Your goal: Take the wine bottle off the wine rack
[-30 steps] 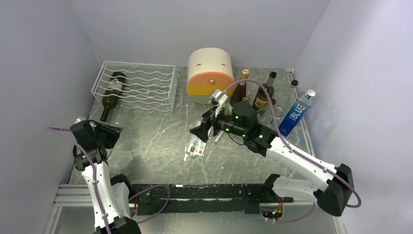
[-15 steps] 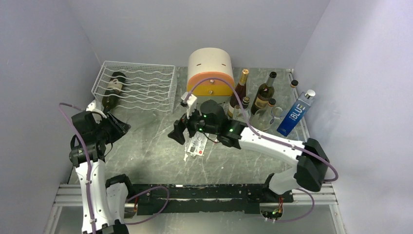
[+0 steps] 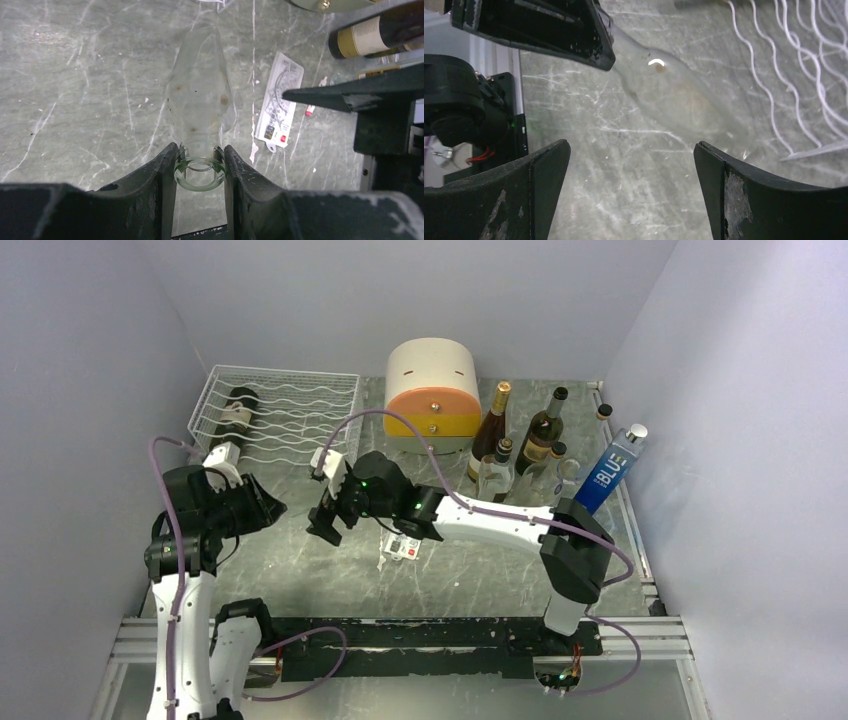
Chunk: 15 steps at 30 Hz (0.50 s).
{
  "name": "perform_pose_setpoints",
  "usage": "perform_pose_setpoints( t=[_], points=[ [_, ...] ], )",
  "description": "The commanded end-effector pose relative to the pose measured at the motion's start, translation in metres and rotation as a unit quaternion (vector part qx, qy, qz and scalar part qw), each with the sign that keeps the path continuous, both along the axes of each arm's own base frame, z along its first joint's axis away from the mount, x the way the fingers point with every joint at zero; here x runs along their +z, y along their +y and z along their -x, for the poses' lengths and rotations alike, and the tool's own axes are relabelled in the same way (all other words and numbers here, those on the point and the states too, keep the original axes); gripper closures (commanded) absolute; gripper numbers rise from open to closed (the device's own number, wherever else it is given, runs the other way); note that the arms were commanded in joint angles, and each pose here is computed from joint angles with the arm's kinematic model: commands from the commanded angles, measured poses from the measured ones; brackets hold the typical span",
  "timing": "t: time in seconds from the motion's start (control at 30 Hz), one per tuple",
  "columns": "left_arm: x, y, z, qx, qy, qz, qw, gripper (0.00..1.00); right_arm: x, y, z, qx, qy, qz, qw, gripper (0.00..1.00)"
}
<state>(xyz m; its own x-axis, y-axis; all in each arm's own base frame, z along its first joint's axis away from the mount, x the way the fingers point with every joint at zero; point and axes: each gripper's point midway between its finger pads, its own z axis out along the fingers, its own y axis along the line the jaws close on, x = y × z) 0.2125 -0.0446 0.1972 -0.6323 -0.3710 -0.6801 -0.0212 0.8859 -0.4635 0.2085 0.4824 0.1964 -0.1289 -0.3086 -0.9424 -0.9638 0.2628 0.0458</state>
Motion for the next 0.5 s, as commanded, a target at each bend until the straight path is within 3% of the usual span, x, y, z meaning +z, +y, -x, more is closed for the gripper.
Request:
perform_pose_setpoints(
  t=[0.0, 0.1, 0.23, 0.47],
  points=[
    [0.029, -0.016, 0.004, -0.057, -0.047, -0.003, 0.997, 0.93, 0.029, 0.017, -0.006, 0.051, -0.110, -0.041, 0.992, 0.00],
    [0.032, -0.025, 0.007, -0.080, -0.052, 0.001, 0.995, 0.93, 0.023, 0.016, -0.001, 0.097, -0.190, -0.042, 0.976, 0.00],
    [0.033, -0.029, 0.011, -0.088, -0.056, -0.002, 0.995, 0.93, 0.019, 0.018, -0.002, 0.128, -0.247, -0.031, 0.960, 0.00],
    [0.032, -0.032, 0.012, -0.095, -0.061, -0.006, 0.994, 0.93, -0.011, 0.033, -0.008, 0.176, -0.257, 0.028, 0.950, 0.00]
  ],
)
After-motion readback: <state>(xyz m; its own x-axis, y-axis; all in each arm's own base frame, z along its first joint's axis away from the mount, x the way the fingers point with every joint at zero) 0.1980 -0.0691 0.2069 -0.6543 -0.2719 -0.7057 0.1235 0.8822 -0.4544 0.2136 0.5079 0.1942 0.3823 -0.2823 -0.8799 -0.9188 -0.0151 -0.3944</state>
